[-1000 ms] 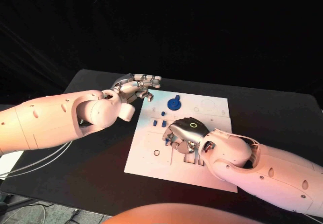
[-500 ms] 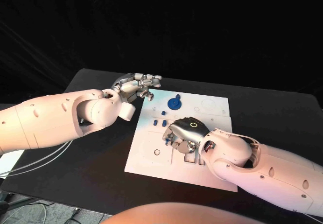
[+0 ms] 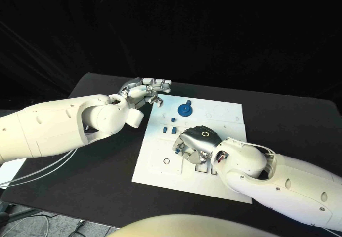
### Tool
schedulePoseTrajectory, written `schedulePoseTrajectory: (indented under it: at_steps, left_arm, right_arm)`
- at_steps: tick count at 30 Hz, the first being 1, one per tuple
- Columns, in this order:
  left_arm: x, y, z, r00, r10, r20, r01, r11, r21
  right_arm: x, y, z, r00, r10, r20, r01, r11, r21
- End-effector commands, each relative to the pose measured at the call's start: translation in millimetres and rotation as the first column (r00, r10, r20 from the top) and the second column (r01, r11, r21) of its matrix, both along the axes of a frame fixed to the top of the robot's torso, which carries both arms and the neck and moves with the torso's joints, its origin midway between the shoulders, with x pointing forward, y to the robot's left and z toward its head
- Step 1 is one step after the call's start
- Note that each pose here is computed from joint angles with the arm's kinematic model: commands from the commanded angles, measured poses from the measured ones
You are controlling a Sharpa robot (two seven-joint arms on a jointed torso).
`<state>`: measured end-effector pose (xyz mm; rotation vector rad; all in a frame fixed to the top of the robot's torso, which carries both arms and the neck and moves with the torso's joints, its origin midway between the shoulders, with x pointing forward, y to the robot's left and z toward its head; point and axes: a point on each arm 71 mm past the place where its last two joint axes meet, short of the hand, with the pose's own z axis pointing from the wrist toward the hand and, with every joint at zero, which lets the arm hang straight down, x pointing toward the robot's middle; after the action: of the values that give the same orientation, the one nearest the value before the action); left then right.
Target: Assemble the parts on the task board
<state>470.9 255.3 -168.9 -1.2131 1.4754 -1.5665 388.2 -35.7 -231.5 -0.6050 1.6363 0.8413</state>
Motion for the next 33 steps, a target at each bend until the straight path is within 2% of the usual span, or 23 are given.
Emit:
schedulePoseTrajectory:
  at_steps: [1,17,33]
  left_arm:
    - [-0.5,-2.7,1.0,1.0,-0.023,0.006,0.023,1.0,-0.009]
    - [-0.4,-3.2,0.9,1.0,-0.025,0.005,0.025,1.0,-0.008]
    - [-0.5,-2.5,0.6,1.0,-0.029,0.001,0.029,1.0,-0.006]
  right_arm:
    - [-0.8,-0.1,-2.3,1.0,0.006,-0.008,-0.007,1.0,-0.023]
    - [2.4,-0.1,-5.7,1.0,-0.025,-0.014,0.024,0.998,-0.063]
    - [4.2,0.5,-3.8,0.999,-0.046,0.009,0.046,0.998,-0.031]
